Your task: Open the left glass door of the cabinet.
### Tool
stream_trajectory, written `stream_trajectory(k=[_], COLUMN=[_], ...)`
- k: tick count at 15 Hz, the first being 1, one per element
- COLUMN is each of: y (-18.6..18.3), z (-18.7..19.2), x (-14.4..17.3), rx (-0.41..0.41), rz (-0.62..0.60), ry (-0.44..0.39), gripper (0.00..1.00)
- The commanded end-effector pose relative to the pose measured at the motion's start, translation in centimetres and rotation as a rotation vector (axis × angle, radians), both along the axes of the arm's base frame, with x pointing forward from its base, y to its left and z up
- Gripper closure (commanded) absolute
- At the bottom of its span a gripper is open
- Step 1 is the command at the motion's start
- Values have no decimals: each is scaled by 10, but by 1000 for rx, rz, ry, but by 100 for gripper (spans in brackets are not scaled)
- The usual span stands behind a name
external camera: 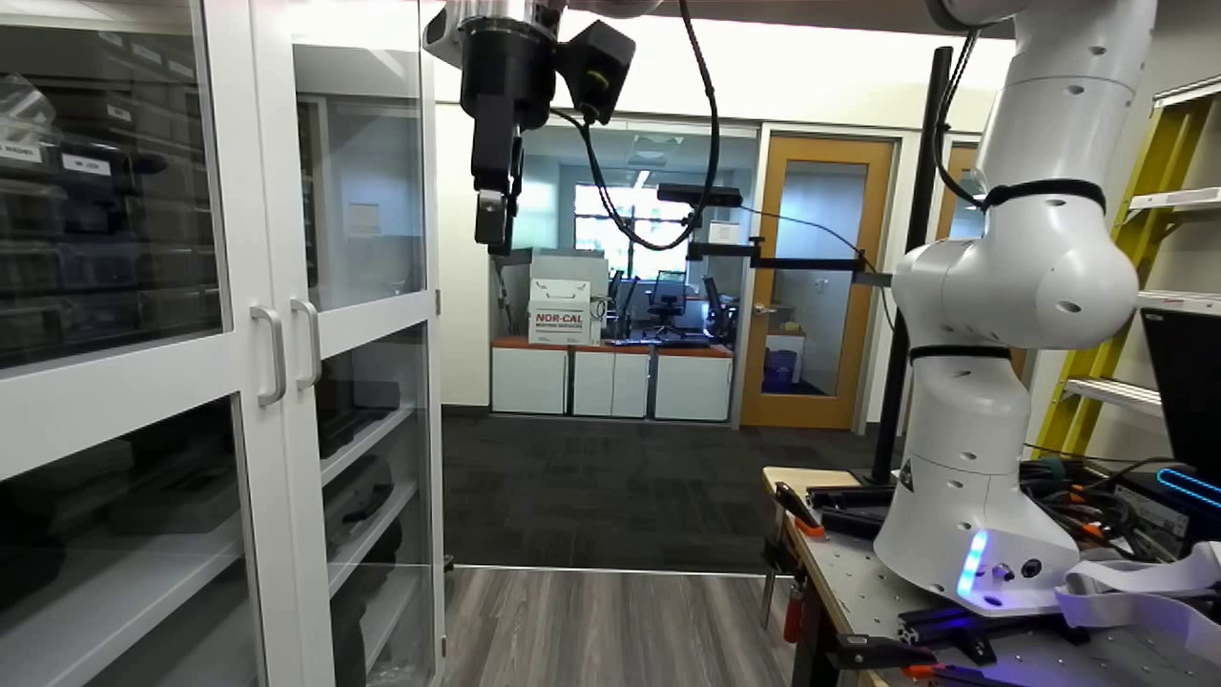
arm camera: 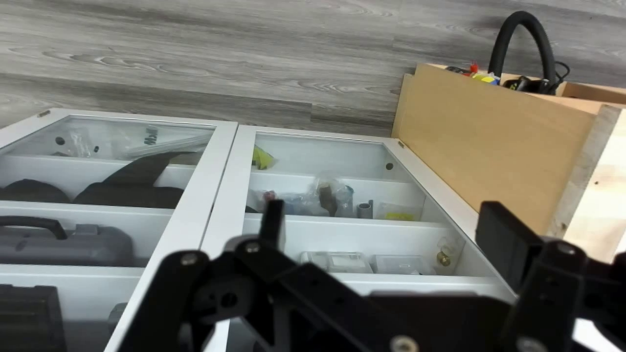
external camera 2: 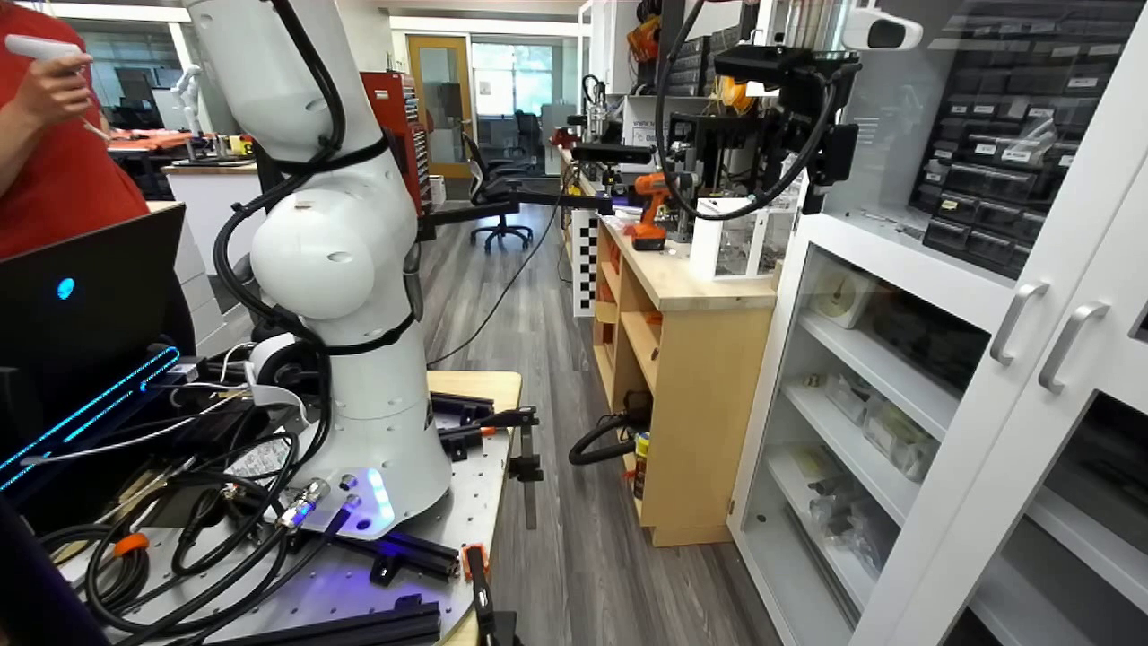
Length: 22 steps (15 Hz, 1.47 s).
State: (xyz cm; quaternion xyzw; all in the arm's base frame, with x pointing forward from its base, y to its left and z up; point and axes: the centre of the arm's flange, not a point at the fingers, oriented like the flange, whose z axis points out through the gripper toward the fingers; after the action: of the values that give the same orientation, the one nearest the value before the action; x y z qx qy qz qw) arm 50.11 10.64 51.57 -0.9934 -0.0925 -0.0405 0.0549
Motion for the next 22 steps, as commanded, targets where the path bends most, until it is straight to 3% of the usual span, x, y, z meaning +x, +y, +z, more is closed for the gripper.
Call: stream_trajectory(k=[1, 9, 22], y=[0, -6, -34], z=[0, -24, -39], x=[0, 18, 58], rx=[0, -8, -53], rz=[0, 1, 68], ry=[0, -21, -271], gripper=[0, 0, 0])
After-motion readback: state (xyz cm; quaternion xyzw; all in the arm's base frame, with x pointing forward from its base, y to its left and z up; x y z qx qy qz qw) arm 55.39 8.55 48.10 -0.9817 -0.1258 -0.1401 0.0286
